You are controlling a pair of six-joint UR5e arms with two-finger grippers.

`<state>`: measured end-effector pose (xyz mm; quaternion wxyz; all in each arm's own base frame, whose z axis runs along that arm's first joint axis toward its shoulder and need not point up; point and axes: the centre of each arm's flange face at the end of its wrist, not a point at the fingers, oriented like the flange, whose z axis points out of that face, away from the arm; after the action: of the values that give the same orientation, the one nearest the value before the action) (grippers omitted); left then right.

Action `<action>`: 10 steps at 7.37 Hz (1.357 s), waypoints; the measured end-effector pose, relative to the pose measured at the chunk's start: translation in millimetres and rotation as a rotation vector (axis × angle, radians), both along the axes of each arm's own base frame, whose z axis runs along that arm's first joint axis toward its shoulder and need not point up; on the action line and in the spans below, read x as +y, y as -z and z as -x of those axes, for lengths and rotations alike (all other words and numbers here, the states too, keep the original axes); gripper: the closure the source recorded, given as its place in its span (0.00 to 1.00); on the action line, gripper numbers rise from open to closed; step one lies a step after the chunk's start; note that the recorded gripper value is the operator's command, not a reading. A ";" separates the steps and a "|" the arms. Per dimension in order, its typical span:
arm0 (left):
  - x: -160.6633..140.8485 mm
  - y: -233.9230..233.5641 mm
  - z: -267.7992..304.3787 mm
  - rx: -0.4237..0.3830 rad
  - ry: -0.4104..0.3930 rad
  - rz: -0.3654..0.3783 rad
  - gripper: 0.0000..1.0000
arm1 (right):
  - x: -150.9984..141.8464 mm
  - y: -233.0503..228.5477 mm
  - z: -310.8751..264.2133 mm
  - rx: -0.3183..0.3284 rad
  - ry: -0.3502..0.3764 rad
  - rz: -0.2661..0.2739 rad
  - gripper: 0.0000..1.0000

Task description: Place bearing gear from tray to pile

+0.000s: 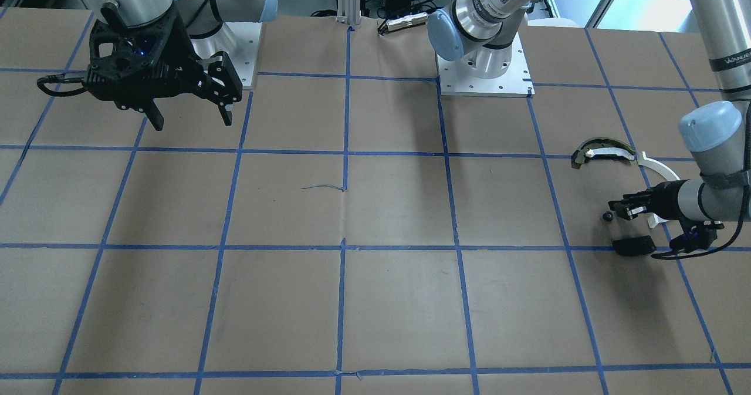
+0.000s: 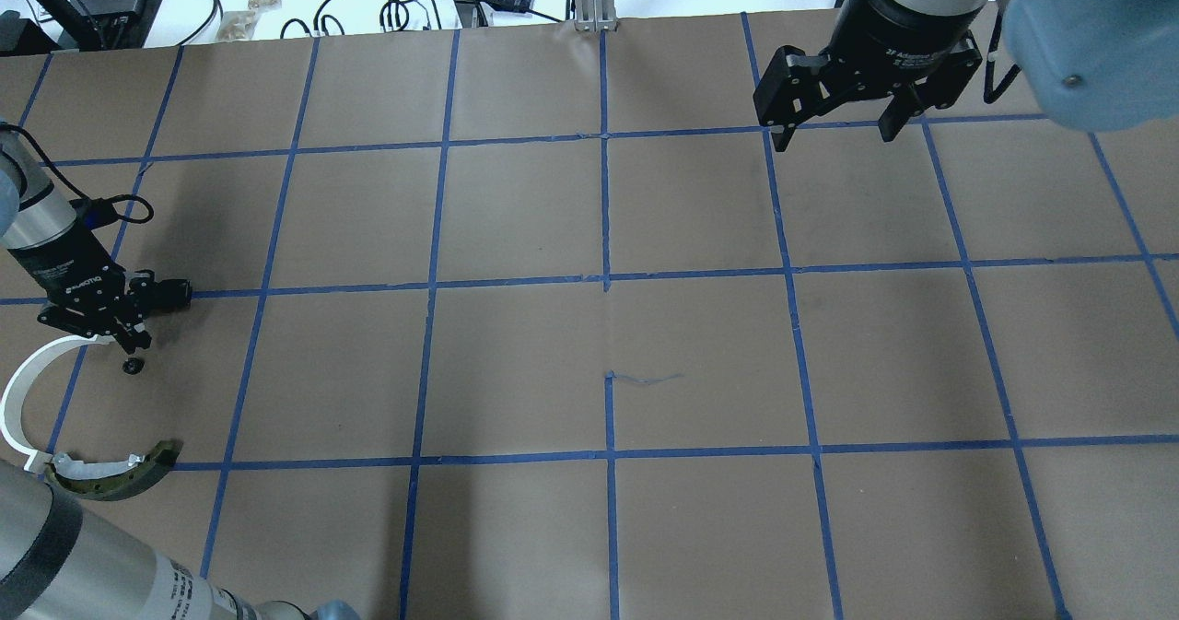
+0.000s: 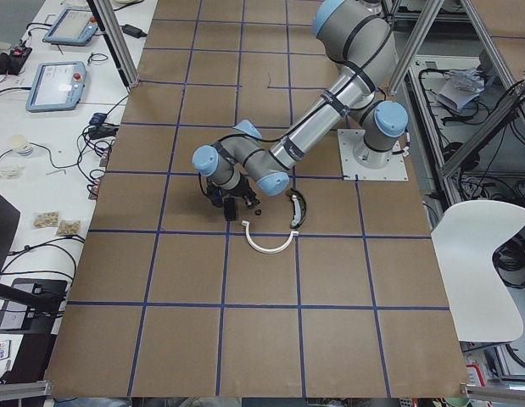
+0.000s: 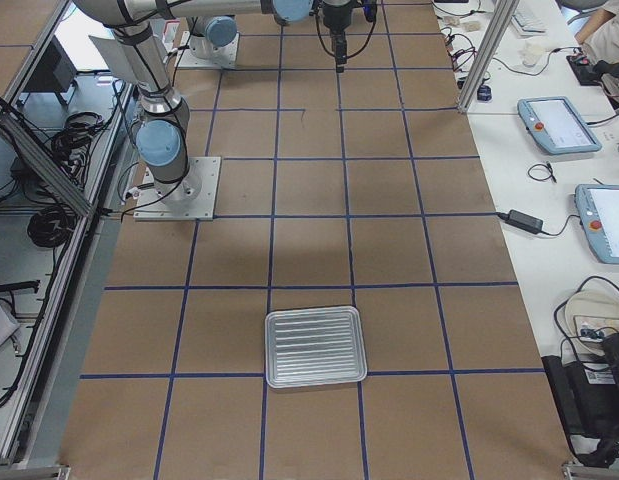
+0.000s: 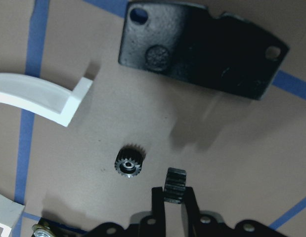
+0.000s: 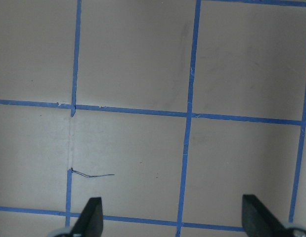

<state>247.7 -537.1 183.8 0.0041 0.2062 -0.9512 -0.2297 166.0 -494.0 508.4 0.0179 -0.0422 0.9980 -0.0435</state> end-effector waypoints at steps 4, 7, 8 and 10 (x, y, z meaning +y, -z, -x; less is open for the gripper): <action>-26.1 -66.4 13.9 -0.071 0.033 0.093 0.00 | 0.1 0.0 0.0 0.000 0.000 -0.001 0.00; -63.1 -171.3 92.3 -0.093 0.052 0.304 0.00 | 0.0 -0.1 0.0 0.000 0.000 0.000 0.00; -65.2 -208.9 124.6 -0.080 0.055 0.381 0.00 | 0.0 -0.1 -0.1 -0.001 0.000 0.000 0.00; -52.8 -274.4 206.3 -0.076 0.150 0.493 0.00 | 0.0 0.0 0.0 -0.001 0.000 0.000 0.00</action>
<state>41.3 -589.9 458.3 0.0013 0.1361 -0.9905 0.0173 166.1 -494.0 508.4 0.0182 -0.0421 0.9980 -0.0436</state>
